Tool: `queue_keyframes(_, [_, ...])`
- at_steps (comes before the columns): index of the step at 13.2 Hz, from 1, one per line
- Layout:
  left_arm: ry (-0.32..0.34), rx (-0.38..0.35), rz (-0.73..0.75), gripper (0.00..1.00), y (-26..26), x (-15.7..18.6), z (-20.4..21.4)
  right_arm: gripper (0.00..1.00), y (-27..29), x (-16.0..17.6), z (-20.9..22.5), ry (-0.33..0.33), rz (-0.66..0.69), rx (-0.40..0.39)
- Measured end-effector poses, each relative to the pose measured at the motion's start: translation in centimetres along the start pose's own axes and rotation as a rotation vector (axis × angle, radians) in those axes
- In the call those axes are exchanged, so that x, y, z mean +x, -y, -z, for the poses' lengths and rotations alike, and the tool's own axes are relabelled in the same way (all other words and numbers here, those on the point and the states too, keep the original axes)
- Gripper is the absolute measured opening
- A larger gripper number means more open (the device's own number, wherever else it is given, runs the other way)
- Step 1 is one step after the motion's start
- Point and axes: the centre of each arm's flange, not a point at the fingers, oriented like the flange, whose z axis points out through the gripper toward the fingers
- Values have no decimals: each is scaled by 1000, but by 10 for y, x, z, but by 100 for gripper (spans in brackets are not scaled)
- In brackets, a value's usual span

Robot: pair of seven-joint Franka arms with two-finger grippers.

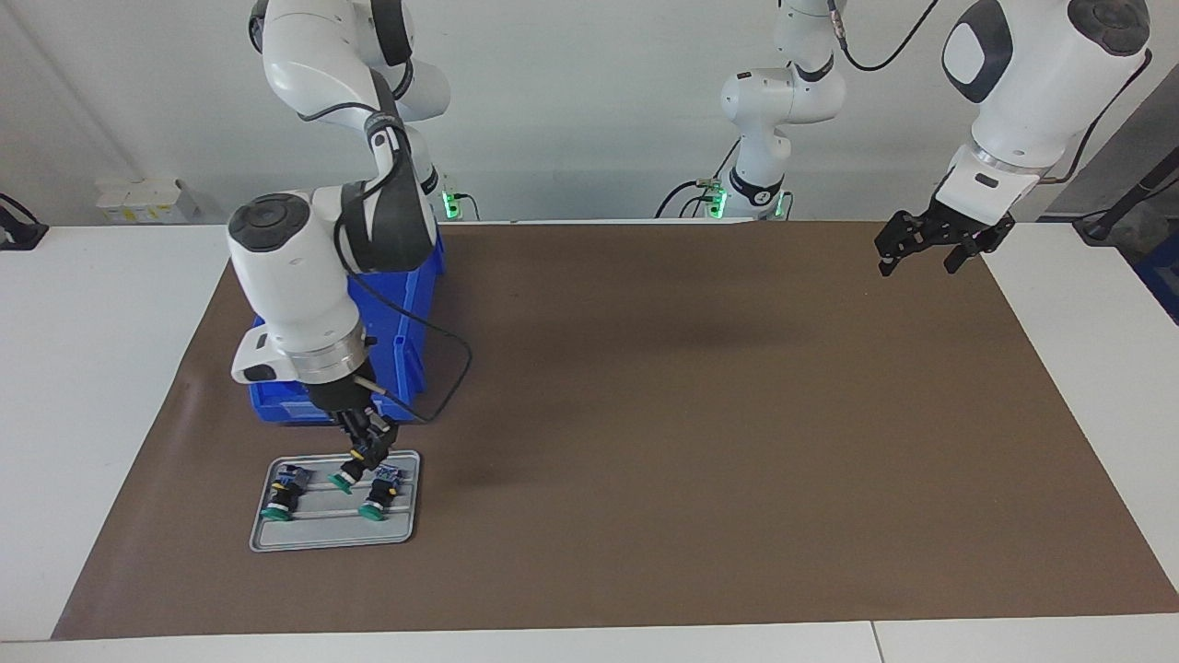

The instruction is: Place and press button with both arms

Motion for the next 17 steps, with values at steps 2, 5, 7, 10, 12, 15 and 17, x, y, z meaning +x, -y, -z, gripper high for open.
queue_keyframes(2, [0,0,0,100,0,0,0,33,27,-57,-5,18,-189,-9])
queue_keyframes(5, [0,0,0,100,0,0,0,33,57,-147,-16,-11,-381,-36])
queue_keyframes(7, [0,0,0,100,0,0,0,33,72,-210,-22,-19,-466,-32])
queue_keyframes(10, [0,0,-4,100,-2,0,0,33,85,-304,-54,-74,-552,-51])
queue_keyframes(12, [0,0,-12,100,-7,0,0,33,91,-353,-89,-77,-629,-45])
queue_keyframes(15, [0,0,-24,100,-13,0,0,33,99,-388,-110,-45,-676,9])
queue_keyframes(17, [-1,1,-45,100,-25,0,0,33,101,-386,-110,-34,-683,32])
